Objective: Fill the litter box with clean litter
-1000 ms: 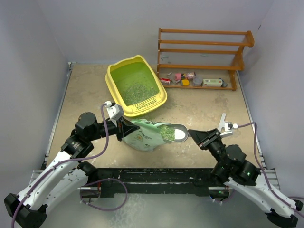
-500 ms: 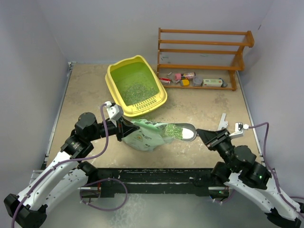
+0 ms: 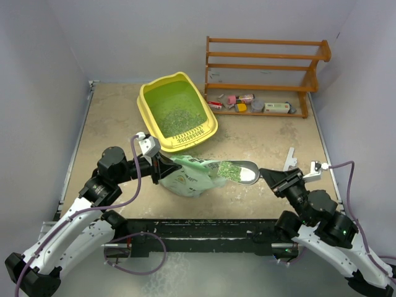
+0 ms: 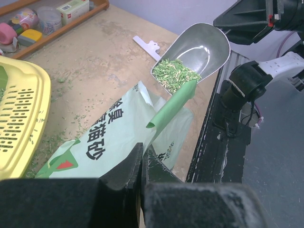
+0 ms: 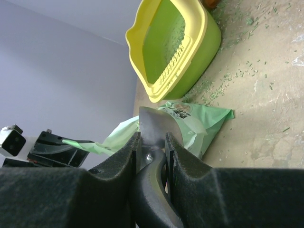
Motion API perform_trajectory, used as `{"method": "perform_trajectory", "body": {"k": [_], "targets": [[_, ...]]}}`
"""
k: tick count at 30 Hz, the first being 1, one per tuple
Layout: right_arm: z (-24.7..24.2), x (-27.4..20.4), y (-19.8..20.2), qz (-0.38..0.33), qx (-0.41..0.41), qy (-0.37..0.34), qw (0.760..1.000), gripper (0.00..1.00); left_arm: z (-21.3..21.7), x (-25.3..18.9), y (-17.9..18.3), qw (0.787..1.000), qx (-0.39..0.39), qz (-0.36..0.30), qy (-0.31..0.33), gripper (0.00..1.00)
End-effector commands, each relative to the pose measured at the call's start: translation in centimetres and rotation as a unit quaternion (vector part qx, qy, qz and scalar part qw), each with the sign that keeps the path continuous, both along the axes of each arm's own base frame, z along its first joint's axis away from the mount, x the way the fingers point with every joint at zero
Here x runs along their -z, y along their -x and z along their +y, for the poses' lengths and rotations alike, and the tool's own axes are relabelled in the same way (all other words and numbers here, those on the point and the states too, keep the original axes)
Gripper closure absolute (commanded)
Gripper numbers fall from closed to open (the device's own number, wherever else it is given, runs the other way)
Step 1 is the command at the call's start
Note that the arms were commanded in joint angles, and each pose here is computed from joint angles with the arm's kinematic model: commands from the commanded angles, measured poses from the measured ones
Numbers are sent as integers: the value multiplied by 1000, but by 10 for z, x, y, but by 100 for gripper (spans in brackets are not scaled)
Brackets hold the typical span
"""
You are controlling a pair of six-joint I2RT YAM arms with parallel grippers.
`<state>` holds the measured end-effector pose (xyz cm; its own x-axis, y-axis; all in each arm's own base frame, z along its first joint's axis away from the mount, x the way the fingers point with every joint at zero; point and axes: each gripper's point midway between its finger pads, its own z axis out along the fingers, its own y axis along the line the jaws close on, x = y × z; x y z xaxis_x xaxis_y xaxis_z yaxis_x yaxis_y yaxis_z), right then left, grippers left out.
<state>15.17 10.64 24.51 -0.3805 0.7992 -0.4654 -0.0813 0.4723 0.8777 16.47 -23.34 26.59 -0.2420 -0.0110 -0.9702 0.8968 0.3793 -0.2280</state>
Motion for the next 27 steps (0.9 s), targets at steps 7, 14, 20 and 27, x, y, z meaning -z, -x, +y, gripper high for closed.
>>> {"method": "perform_trajectory", "body": {"k": [7,14,20,27], "targets": [[-18,-52,1,-32,35,-108,993,100,0,-42,1,997,3,-61,44,91],[-27,-65,3,-43,45,-113,992,100,-1,-42,-1,998,3,-55,37,57],[-31,-81,3,-54,53,-107,991,100,4,-48,-5,997,-21,-63,41,47],[-30,-104,-2,-69,59,-99,991,100,11,-63,-12,994,-57,-67,62,27]]}}
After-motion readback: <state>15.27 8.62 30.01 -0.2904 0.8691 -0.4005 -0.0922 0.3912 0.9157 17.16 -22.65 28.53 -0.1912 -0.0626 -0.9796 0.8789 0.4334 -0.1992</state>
